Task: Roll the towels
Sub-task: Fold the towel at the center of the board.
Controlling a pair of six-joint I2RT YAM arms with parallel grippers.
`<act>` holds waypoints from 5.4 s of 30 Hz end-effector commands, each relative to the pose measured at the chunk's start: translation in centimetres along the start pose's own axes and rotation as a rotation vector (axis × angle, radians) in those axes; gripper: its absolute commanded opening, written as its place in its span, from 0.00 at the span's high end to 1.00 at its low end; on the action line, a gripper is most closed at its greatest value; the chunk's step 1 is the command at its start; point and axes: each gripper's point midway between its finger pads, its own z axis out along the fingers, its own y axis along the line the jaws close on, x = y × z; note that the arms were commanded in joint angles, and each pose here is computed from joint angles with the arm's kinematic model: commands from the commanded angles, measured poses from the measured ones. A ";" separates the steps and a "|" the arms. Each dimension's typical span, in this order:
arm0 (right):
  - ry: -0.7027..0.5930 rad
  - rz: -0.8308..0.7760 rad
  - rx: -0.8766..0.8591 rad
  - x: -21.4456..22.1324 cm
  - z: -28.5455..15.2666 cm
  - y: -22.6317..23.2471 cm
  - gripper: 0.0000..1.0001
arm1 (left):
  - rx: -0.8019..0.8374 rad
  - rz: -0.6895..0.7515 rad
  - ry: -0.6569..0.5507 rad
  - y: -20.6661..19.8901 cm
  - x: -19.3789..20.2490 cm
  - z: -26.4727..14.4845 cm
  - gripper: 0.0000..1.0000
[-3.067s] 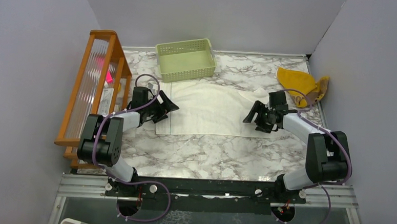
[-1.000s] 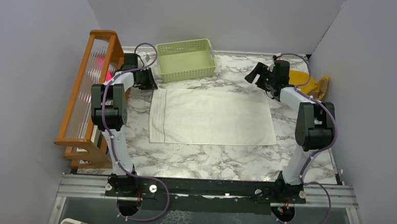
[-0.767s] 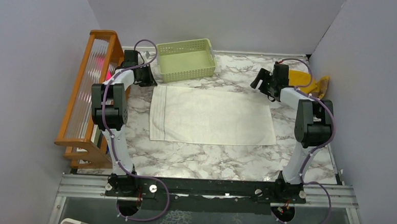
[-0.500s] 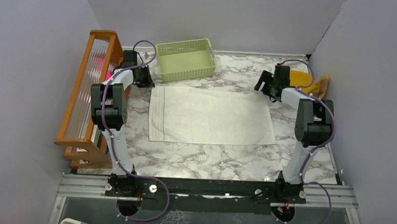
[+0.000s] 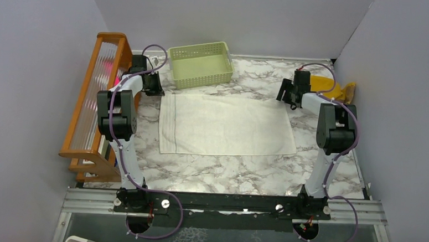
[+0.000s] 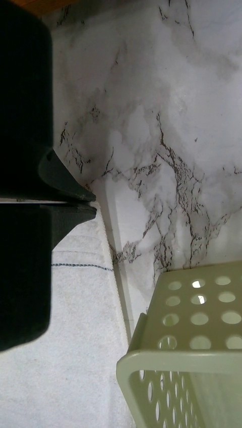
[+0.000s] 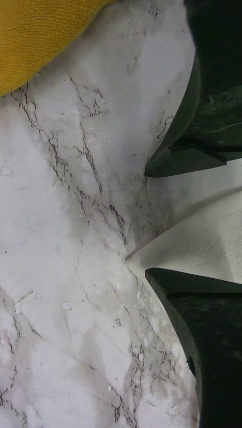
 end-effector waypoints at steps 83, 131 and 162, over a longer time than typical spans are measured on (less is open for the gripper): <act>-0.046 0.457 0.278 5.0 -12.3 -10.0 0.99 | 0.307 0.177 -0.258 -8.3 7.3 -8.2 1.00; 0.002 0.505 0.454 10.7 -16.4 -13.5 0.33 | 0.391 0.109 -0.055 -10.3 15.9 -8.8 0.67; -0.130 0.151 0.050 1.3 -11.8 1.8 0.20 | 0.400 0.035 0.102 -9.0 13.4 -5.6 0.35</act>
